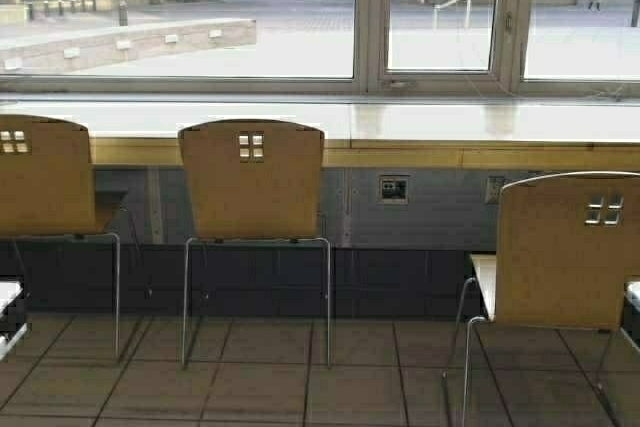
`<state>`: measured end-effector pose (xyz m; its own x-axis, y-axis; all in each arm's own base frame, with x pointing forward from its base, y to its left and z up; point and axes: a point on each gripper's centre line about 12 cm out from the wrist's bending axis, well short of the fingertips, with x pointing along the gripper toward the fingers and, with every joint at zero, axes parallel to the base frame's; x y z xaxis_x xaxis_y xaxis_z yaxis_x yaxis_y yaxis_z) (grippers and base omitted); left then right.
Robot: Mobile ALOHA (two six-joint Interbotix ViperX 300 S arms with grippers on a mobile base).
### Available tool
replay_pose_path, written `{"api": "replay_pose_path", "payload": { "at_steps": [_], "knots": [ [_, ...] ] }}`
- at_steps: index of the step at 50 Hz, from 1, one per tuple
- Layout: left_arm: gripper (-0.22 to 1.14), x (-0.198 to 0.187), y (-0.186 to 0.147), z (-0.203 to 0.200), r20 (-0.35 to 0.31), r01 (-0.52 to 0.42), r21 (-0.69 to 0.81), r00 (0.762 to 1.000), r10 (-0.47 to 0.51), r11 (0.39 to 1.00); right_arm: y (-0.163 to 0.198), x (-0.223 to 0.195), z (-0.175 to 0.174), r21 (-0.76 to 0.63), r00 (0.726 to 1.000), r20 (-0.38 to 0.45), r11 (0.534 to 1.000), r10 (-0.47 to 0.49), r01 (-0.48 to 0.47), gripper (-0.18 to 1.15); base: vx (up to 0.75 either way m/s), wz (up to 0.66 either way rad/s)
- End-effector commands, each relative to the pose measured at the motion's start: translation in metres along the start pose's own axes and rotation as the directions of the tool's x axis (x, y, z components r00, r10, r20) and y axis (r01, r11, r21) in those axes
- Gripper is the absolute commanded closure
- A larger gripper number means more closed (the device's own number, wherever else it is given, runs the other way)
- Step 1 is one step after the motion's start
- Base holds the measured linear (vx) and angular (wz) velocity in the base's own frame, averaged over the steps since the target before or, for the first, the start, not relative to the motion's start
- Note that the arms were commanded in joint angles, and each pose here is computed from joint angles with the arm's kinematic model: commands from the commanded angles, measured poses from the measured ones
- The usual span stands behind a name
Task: Push the chairs under the table
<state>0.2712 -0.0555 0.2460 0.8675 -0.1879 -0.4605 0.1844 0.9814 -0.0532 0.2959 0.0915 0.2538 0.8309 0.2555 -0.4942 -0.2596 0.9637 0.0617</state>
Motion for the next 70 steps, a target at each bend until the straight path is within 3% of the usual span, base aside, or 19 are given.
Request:
{"api": "replay_pose_path", "payload": {
  "at_steps": [1,30,51,70],
  "knots": [
    [0.04,0.005,0.000,0.006,0.006,-0.001,0.003,1.000,0.001,1.000,-0.001,0.000,0.006,0.013,1.000,0.006,1.000,-0.002,0.002,-0.02,-0.02,-0.03],
    [0.04,0.000,-0.001,0.016,0.028,0.005,-0.009,1.000,-0.004,1.000,0.000,0.004,0.007,0.029,0.999,-0.037,1.000,-0.001,0.002,-0.02,0.00,-0.09],
    [0.04,0.002,-0.001,0.011,0.014,0.002,-0.001,1.000,-0.002,1.000,-0.001,0.019,-0.011,0.034,0.991,-0.131,0.999,-0.006,0.011,-0.02,0.10,-0.44],
    [0.04,0.004,-0.001,0.011,0.009,0.002,-0.012,1.000,-0.002,1.000,0.000,0.021,-0.006,0.074,0.990,-0.139,0.997,0.003,0.007,-0.02,0.15,-0.37]
  ]
}}
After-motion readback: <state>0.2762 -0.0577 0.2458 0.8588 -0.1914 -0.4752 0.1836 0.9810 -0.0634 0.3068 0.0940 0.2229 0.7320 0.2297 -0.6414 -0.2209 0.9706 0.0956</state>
